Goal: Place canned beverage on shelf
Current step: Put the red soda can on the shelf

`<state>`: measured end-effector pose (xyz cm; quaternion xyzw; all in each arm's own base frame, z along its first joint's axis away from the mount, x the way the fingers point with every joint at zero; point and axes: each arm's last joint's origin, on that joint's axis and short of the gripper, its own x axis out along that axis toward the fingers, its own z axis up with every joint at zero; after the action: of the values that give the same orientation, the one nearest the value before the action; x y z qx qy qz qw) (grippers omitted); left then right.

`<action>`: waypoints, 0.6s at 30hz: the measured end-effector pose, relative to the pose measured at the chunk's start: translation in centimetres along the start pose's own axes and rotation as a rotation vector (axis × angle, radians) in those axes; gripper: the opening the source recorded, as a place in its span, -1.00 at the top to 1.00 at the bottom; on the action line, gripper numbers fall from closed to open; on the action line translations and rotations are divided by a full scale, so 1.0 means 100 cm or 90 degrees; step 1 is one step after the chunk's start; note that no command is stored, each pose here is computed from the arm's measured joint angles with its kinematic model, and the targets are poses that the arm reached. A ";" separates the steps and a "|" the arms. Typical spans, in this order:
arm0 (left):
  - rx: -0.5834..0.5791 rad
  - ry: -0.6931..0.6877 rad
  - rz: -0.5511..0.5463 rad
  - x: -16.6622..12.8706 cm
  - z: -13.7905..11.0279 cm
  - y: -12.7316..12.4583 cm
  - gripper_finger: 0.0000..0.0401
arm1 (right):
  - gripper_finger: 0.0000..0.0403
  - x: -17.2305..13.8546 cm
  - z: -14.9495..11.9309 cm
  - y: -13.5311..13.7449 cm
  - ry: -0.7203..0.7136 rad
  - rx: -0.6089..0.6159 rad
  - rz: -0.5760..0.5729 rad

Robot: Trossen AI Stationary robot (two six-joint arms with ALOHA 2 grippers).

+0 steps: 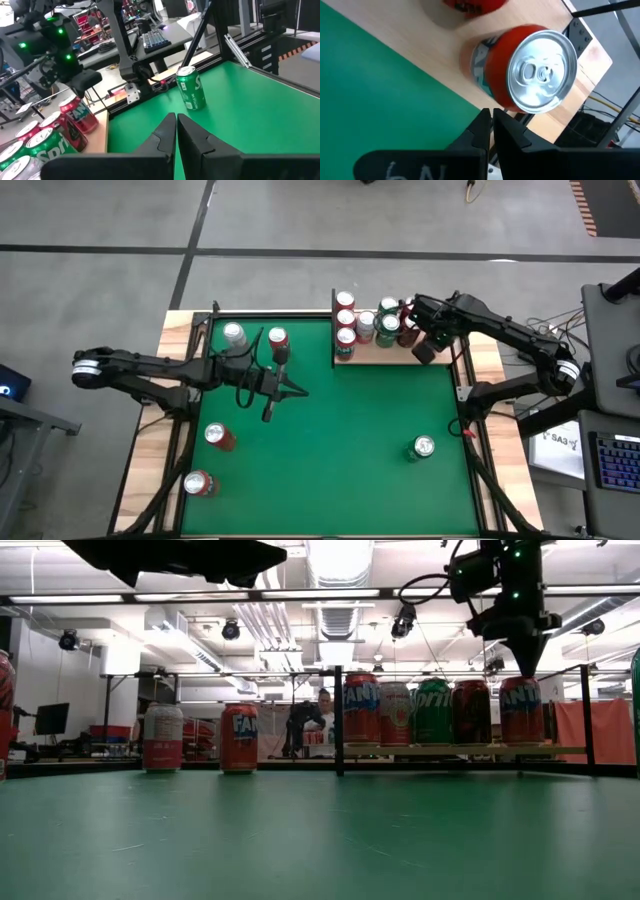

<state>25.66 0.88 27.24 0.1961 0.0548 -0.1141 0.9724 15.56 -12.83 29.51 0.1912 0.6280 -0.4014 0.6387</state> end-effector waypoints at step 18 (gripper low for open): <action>-0.010 -0.022 0.012 -0.008 0.008 0.001 1.00 | 0.94 -0.007 0.011 -0.005 -0.080 0.054 -0.057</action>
<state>24.99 0.85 28.16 0.1873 0.0371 -0.1078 0.9757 16.01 -13.74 30.44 0.1642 0.5773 -0.4667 0.6496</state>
